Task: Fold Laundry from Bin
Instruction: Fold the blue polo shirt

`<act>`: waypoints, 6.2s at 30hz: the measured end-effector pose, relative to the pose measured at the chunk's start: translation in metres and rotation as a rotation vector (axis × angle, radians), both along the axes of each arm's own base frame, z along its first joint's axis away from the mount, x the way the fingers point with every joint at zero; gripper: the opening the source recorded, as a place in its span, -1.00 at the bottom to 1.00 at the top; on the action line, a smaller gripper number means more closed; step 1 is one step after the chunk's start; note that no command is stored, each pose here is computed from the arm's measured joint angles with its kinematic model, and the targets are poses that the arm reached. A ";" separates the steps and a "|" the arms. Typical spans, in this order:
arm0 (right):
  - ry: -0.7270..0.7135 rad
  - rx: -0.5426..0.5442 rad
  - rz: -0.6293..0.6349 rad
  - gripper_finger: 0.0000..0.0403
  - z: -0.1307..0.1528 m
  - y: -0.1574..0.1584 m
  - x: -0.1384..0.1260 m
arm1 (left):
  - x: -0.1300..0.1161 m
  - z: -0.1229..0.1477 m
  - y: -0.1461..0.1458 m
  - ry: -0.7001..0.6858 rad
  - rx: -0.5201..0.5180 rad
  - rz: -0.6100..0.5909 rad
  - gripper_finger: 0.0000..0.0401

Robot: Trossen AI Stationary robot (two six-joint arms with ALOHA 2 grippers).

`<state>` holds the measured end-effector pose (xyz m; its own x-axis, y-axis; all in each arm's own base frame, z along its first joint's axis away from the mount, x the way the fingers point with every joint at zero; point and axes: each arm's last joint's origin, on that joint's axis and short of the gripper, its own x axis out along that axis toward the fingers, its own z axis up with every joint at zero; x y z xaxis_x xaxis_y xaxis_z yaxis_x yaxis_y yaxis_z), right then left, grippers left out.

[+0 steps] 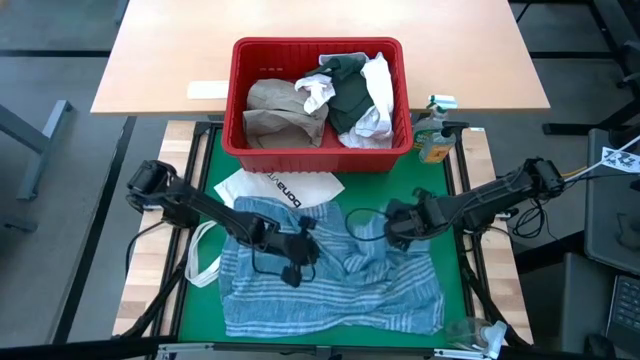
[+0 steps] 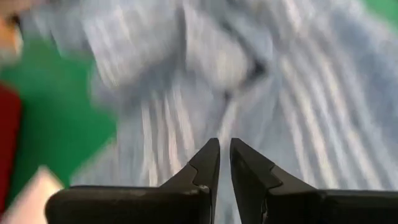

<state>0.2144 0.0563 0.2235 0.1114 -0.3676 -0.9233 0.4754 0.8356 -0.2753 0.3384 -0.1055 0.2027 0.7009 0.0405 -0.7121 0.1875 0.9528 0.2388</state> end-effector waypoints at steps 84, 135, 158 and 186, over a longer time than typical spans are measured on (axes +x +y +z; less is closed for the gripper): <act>-0.176 0.108 0.135 -0.59 -0.036 0.008 0.019 | -0.016 -0.029 0.025 0.003 -0.240 0.278 -1.00; -0.107 -0.117 -0.100 -0.59 -0.036 -0.064 0.025 | -0.101 -0.013 -0.053 0.466 -0.557 0.239 -1.00; -0.088 0.297 0.391 -0.59 -0.034 0.057 0.006 | -0.153 -0.051 -0.055 0.690 -0.483 0.525 -1.00; -0.102 0.814 0.353 -0.28 -0.026 0.114 -0.007 | -0.104 -0.011 -0.083 0.257 -0.848 0.408 -0.67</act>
<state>0.2072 0.1704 0.1977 0.1903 0.4689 -0.8625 0.1433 0.8559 0.4969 0.2341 -0.1888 0.1921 0.5659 -0.3508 -0.7461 -0.2441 0.7931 -0.5581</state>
